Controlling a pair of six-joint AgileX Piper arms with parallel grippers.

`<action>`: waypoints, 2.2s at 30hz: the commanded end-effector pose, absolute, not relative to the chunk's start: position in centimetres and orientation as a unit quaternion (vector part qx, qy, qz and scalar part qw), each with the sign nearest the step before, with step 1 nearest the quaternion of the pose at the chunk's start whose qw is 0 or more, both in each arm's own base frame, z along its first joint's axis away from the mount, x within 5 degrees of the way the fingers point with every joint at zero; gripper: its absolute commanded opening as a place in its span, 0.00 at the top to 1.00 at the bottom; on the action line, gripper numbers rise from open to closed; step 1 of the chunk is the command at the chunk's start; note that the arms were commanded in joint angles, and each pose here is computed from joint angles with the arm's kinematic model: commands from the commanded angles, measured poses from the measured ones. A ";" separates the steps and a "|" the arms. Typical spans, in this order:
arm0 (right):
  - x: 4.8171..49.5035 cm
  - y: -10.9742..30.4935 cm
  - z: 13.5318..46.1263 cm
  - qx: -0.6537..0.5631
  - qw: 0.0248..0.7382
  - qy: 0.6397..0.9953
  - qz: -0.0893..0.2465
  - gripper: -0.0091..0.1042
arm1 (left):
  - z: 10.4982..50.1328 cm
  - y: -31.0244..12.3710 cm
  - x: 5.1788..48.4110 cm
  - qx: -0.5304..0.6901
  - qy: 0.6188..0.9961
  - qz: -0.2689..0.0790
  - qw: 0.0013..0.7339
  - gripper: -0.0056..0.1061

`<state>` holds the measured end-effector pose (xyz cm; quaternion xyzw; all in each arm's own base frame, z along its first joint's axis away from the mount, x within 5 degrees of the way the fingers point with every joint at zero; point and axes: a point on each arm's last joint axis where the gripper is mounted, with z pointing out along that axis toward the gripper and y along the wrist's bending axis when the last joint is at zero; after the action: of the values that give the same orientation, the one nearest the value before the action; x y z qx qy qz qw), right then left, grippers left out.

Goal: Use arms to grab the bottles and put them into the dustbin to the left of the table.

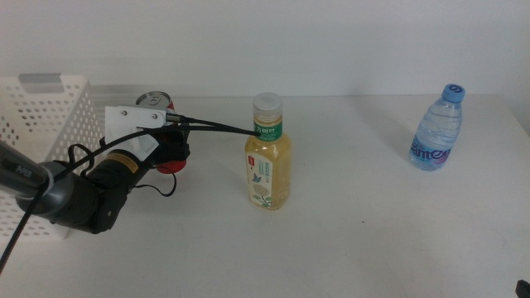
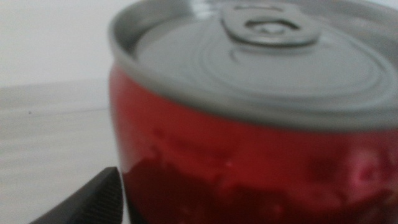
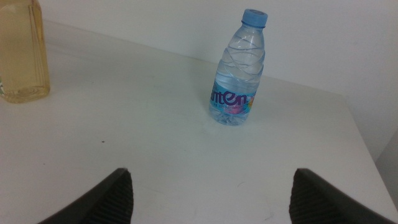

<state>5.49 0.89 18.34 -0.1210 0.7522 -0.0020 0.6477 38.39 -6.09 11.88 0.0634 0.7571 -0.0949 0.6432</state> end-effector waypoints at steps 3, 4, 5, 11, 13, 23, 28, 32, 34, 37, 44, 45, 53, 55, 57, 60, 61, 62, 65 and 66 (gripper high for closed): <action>5.4 0.8 19.4 -0.117 0.689 0.715 -0.011 0.34 | 14.7 -6.0 38.9 0.037 0.719 -0.105 0.686 0.34; 5.4 0.8 19.4 -0.117 0.689 0.715 -0.011 0.34 | 14.6 -6.0 38.9 0.037 0.722 -0.105 0.683 0.39; 5.4 0.8 19.4 -0.117 0.689 0.715 -0.011 0.34 | 14.6 -6.0 38.9 0.037 0.724 -0.104 0.681 0.45; 5.4 0.8 19.4 -0.117 0.689 0.715 -0.011 0.34 | 15.0 -6.8 38.3 0.097 0.722 -0.117 0.675 0.85; 5.4 0.8 19.4 -0.117 0.689 0.715 -0.011 0.34 | 15.4 -6.8 37.8 0.103 0.721 -0.119 0.675 0.92; 5.4 0.8 19.4 -0.117 0.689 0.715 -0.011 0.34 | 19.8 -5.6 32.8 0.085 0.720 -0.096 0.682 0.97; 5.4 0.8 19.4 -0.117 0.689 0.715 -0.011 0.34 | 23.0 -5.5 30.5 0.099 0.695 -0.098 0.705 0.97; 5.4 0.8 19.4 -0.117 0.689 0.715 -0.011 0.34 | 24.9 -5.2 29.4 0.091 0.705 -0.095 0.697 0.97; 5.4 0.8 19.4 -0.117 0.689 0.715 -0.011 0.34 | 25.7 -5.1 28.9 0.090 0.705 -0.091 0.697 0.97; 5.4 0.8 19.4 -0.117 0.689 0.715 -0.011 0.34 | 26.9 -4.9 28.0 0.090 0.709 -0.084 0.695 0.97; 5.4 0.8 19.4 -0.117 0.689 0.715 -0.011 0.34 | 30.4 -4.1 25.0 0.073 0.720 -0.075 0.686 0.97; 5.4 0.8 19.4 -0.117 0.689 0.715 -0.011 0.34 | 31.0 -3.9 24.5 0.074 0.724 -0.067 0.683 0.97; 5.4 0.8 19.4 -0.117 0.689 0.715 -0.010 0.34 | 34.8 0.0 24.5 0.018 0.787 0.019 0.616 0.99; 5.4 0.8 19.4 -0.117 0.689 0.715 -0.010 0.34 | 35.9 0.9 24.6 0.005 0.784 0.034 0.620 0.99; 5.4 0.8 19.4 -0.117 0.689 0.715 -0.010 0.34 | 37.0 1.8 24.8 -0.004 0.791 0.054 0.609 0.99; 5.4 0.8 19.4 -0.117 0.689 0.715 -0.010 0.34 | 37.9 3.0 25.6 0.000 0.821 0.080 0.565 0.99; 5.4 0.8 19.4 -0.117 0.689 0.715 -0.010 0.34 | 38.3 3.4 25.9 0.002 0.825 0.085 0.558 0.99; 5.4 0.8 19.4 -0.117 0.689 0.715 -0.010 0.34 | 38.4 3.8 26.3 0.003 0.831 0.089 0.548 0.99; 5.4 0.8 19.4 -0.117 0.689 0.715 -0.010 0.34 | 38.5 5.6 27.6 -0.010 0.843 0.095 0.529 0.99; 5.4 0.8 19.4 -0.117 0.689 0.715 -0.010 0.34 | 38.5 6.2 28.1 -0.017 0.847 0.095 0.523 0.99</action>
<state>5.49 0.89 18.34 -0.1210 0.7522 -0.0020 0.6477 27.58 5.46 35.51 -0.0091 0.8822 0.0856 0.4630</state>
